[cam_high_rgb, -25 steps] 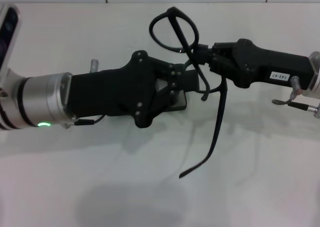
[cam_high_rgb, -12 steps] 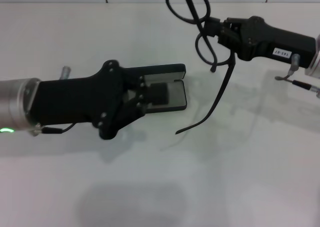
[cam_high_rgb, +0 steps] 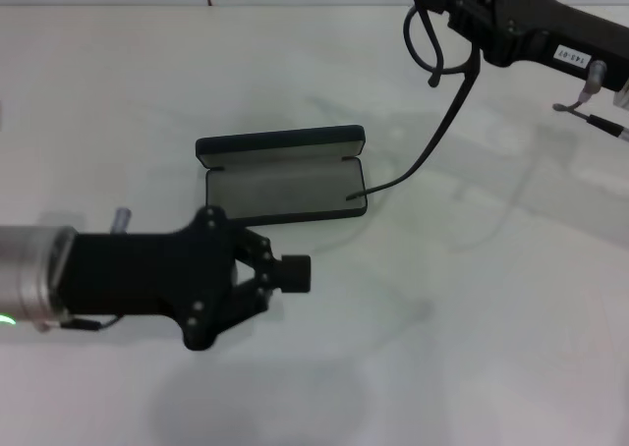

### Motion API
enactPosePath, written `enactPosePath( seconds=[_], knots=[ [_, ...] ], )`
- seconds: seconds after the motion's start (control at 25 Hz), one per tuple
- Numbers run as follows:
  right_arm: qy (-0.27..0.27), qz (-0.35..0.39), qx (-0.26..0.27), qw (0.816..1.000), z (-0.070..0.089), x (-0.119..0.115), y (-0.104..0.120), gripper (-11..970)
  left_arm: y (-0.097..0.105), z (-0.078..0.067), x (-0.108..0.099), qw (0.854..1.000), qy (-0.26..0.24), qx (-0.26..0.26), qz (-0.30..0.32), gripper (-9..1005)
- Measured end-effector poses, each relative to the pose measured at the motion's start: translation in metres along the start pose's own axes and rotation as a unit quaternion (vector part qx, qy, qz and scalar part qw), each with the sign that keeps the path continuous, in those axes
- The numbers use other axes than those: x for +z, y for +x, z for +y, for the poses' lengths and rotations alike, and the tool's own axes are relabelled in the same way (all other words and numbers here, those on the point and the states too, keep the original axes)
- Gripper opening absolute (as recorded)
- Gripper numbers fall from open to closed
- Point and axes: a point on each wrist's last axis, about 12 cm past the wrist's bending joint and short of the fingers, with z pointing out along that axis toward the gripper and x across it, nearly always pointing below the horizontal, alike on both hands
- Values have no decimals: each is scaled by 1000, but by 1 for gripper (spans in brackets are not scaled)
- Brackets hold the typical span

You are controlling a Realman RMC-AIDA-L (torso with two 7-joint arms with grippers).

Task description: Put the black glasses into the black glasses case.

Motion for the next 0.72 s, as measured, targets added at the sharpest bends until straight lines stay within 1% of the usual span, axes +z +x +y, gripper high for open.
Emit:
enactPosePath(
  seconds=[0.12, 0.24, 0.36, 0.56, 0.72],
  knots=[
    [-2, -13, 7, 1000, 1, 1, -2, 74, 12, 0, 4, 999, -29, -14, 15, 0],
    [-4, -23, 21, 1000, 2, 2, -2, 74, 24, 3, 12, 998, -62, -25, 23, 0],
    [-11, -34, 41, 999, 4, 5, -1, 74, 31, 6, 20, 997, -74, -27, 24, 0],
    [-22, -40, 57, 997, 7, 7, 0, 74, 31, 10, 29, 997, -74, -25, 16, 0],
    [-35, -30, 71, 996, 11, 13, 4, 73, 25, 15, 39, 998, -60, -20, 2, 0]
  ],
)
